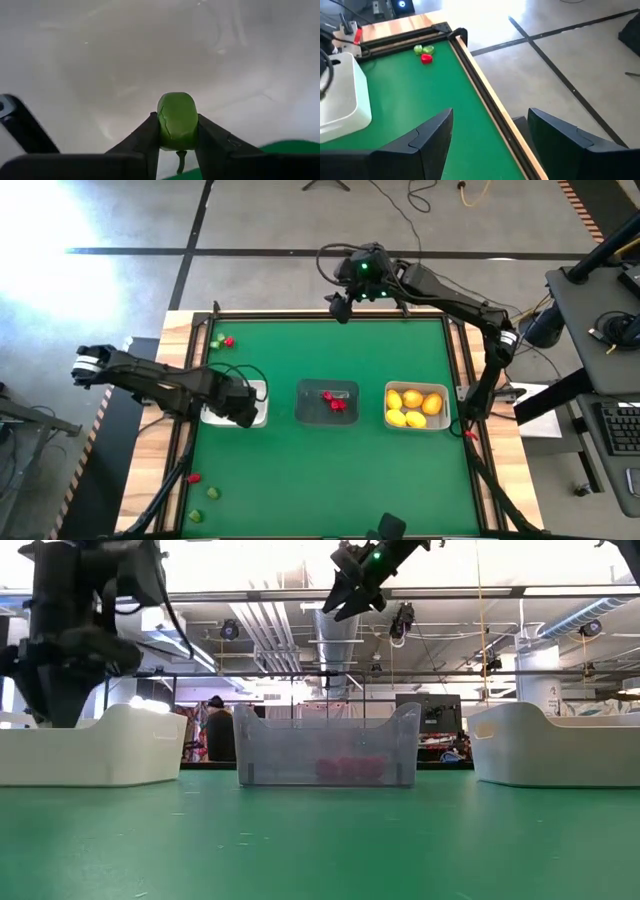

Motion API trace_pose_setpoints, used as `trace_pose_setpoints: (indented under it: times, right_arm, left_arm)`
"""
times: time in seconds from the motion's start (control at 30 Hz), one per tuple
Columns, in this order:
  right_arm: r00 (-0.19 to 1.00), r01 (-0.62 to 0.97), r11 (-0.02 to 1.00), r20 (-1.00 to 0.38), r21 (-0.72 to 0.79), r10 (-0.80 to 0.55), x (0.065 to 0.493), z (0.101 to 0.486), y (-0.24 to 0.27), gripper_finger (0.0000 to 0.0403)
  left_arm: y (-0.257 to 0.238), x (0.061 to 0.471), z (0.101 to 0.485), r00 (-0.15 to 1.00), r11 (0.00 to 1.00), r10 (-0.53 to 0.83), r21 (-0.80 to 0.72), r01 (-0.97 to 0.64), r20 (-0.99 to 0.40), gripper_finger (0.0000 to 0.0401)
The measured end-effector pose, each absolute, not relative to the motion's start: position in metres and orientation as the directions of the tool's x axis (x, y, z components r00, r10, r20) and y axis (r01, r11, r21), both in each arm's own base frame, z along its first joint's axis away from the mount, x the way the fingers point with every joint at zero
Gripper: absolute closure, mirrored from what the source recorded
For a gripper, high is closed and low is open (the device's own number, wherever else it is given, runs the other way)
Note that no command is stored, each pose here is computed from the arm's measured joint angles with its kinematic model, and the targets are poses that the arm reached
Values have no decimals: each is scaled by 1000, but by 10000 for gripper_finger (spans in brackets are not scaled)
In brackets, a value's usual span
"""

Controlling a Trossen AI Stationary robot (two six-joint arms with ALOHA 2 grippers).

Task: Sort produce into baskets
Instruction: Put the green chili pepper into the white bin

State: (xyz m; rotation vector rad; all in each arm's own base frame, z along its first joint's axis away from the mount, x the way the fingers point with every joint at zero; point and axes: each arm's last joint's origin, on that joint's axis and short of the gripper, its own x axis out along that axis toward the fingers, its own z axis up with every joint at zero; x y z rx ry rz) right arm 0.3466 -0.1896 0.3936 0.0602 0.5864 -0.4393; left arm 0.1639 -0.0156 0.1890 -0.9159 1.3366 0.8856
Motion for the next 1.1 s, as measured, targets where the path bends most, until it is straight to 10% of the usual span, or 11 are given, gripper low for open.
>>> trace_pose_setpoints:
  times: [0.4,0.73,1.1]
  right_arm:
    - [753,508,860,-512,55,-413,350,396,-192,146]
    - [795,533,835,-418,136,-439,344,430,-189,134]
    - [759,521,843,-523,133,-387,335,441,-170,144]
  left_arm:
    - [-14,161,175,4,467,30,10,-884,-1000,265]
    - [42,178,245,132,584,200,10,-812,-971,222]
    - [217,113,262,120,315,320,-14,-949,-940,236]
